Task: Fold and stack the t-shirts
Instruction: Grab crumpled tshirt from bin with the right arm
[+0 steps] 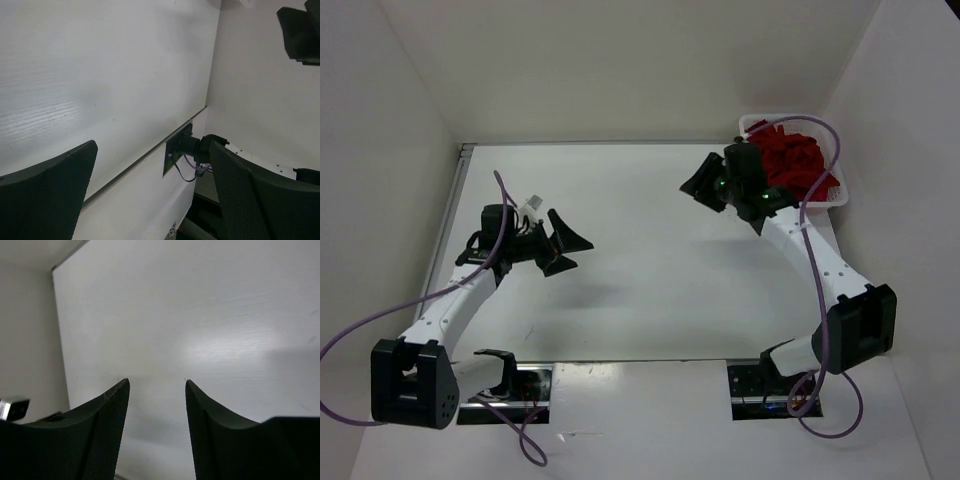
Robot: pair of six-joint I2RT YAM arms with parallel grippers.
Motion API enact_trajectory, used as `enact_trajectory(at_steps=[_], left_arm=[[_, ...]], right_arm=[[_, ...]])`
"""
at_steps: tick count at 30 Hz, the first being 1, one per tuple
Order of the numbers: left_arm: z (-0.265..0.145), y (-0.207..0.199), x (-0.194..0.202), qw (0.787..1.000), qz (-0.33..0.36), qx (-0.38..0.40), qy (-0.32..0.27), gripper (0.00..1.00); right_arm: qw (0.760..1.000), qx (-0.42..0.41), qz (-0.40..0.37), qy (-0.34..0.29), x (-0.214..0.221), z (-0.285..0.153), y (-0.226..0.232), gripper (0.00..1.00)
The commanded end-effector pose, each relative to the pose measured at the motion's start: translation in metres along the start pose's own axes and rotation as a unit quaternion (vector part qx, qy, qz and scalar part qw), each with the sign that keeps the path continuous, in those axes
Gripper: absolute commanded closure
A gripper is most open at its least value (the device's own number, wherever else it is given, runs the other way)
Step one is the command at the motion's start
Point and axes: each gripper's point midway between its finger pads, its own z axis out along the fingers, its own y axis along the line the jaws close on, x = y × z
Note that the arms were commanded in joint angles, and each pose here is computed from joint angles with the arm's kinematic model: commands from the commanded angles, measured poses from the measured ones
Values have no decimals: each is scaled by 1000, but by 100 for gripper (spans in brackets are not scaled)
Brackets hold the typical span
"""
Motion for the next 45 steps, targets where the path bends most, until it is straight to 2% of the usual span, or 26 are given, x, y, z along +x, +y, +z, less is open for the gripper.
enact_trajectory(at_steps=[1, 4, 5, 6, 7, 9, 11, 12, 13, 16, 17, 18, 19, 21, 22, 24, 25, 29, 31, 33, 36, 40, 42, 44, 45], left_arm=[[-4, -13, -5, 999, 42, 28, 15, 0], [-7, -23, -8, 996, 73, 38, 20, 0], [-8, -24, -8, 996, 77, 38, 20, 0], [-8, -24, -8, 996, 81, 38, 20, 0], [-9, -28, -11, 995, 88, 42, 15, 0], [-10, -36, -9, 993, 98, 62, 30, 15], [-11, -37, -6, 992, 96, 66, 42, 16], [-15, -46, -4, 990, 104, 81, 47, 17], [-17, -48, -4, 990, 108, 83, 45, 24], [-16, -48, 2, 990, 114, 77, 36, 46], [-16, -43, 5, 991, 112, 70, 33, 60], [-19, -46, 6, 990, 118, 74, 29, 65], [-20, -42, 8, 991, 114, 67, 28, 67], [-23, -43, 10, 990, 121, 69, 20, 67], [-22, -40, 12, 991, 118, 66, 22, 67], [-25, -41, 15, 991, 116, 68, 20, 61], [-23, -36, 17, 991, 111, 65, 24, 53], [-24, -36, 20, 992, 101, 69, 20, 37], [-25, -35, 22, 992, 102, 69, 20, 33], [-26, -33, 20, 993, 102, 60, 10, 30], [-28, -21, 19, 995, 95, 27, -9, 29], [-31, -9, 11, 996, 80, -10, -36, 29], [-33, -9, 2, 995, 81, -22, -49, 29], [-34, -13, -10, 994, 86, -36, -61, 29], [-34, -15, -14, 993, 87, -39, -65, 29]], right_arm=[[996, 68, -8, -54, -49, -15, -38, 46], [989, 104, 5, -100, -85, -27, -64, 48], [987, 115, 3, -112, -95, -30, -68, 59], [984, 137, 11, -113, -104, -29, -85, 64], [981, 156, 9, -117, -111, -30, -97, 78], [973, 188, 20, -129, -134, -35, -118, 88], [966, 223, 28, -126, -141, -29, -142, 95], [959, 243, 29, -139, -152, -34, -152, 96], [954, 256, 41, -148, -162, -39, -166, 96], [938, 290, 40, -184, -184, -50, -191, 95], [934, 295, 44, -195, -191, -50, -198, 95], [932, 299, 48, -199, -196, -51, -202, 92], [934, 298, 48, -193, -199, -49, -207, 85], [934, 306, 49, -177, -201, -36, -217, 68], [934, 308, 49, -173, -201, -31, -220, 55], [936, 307, 54, -164, -201, -20, -228, 47], [936, 303, 53, -169, -208, -19, -225, 42], [936, 304, 53, -167, -220, 0, -232, 42], [934, 317, 65, -153, -217, 10, -246, 42], [926, 332, 70, -165, -223, 10, -252, 45], [914, 358, 79, -175, -222, 9, -264, 45], [907, 383, 81, -155, -208, 13, -280, 45], [909, 379, 77, -152, -208, 17, -281, 48], [912, 373, 77, -154, -211, 21, -280, 54], [913, 370, 77, -152, -210, 22, -279, 61]])
